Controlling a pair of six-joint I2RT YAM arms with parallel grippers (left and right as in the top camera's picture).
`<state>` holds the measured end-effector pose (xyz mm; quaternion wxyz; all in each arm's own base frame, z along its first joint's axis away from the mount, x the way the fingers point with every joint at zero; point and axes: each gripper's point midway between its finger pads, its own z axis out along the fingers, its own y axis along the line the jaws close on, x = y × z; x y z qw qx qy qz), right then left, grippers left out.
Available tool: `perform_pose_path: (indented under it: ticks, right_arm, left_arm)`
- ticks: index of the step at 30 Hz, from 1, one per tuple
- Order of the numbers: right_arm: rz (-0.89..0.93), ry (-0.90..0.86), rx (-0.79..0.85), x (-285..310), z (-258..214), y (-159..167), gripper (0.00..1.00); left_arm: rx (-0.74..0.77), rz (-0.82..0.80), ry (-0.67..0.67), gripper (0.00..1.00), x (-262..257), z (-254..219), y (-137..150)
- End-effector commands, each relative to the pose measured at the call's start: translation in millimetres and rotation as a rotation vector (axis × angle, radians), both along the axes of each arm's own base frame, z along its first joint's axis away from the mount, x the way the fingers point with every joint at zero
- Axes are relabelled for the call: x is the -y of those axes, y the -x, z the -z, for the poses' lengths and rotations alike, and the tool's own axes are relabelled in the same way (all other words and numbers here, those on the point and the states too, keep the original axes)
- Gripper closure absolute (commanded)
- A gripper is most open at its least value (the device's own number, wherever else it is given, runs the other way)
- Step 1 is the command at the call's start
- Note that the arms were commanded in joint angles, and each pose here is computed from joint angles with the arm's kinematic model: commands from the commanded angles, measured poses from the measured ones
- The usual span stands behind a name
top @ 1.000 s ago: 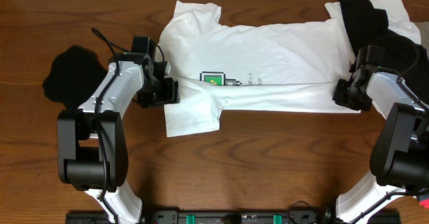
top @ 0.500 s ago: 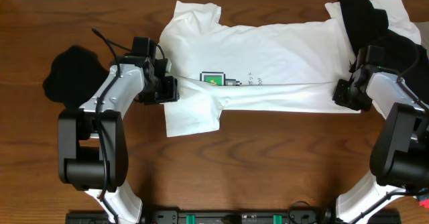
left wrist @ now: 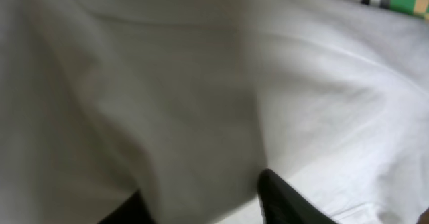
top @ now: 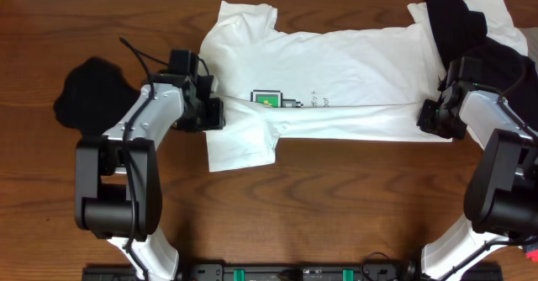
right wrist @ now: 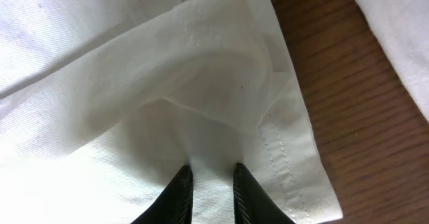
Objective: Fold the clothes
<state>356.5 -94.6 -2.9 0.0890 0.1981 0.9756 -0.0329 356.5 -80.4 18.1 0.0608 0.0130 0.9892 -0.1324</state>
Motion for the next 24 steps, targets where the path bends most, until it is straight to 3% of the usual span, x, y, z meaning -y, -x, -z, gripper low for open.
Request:
perform_pose_path:
  ticks: [1, 3, 5, 10, 17, 24]
  right_arm:
    - [-0.014, -0.007, -0.034, -3, 10, 9, 0.8]
    - [-0.014, -0.006, -0.034, -3, 10, 9, 0.8]
    - [-0.014, -0.007, -0.034, -3, 10, 9, 0.8]
    - [-0.014, -0.006, -0.032, -3, 10, 9, 0.8]
    - [-0.014, -0.006, -0.03, -3, 10, 9, 0.8]
    - [-0.014, -0.006, -0.031, -3, 10, 9, 0.8]
  left_arm:
    - [-0.019, 0.029, -0.009, 0.76, 5, 7, 6]
    - [-0.019, 0.03, -0.009, 0.89, 6, 7, 6]
    - [-0.015, 0.03, -0.008, 0.94, 6, 5, 6]
    - [0.024, 0.029, -0.004, 0.94, 6, -20, 1]
    - [0.241, 0.027, 0.02, 0.94, 10, -77, -28]
    - [0.35, 0.012, 0.037, 0.94, 12, -91, -51]
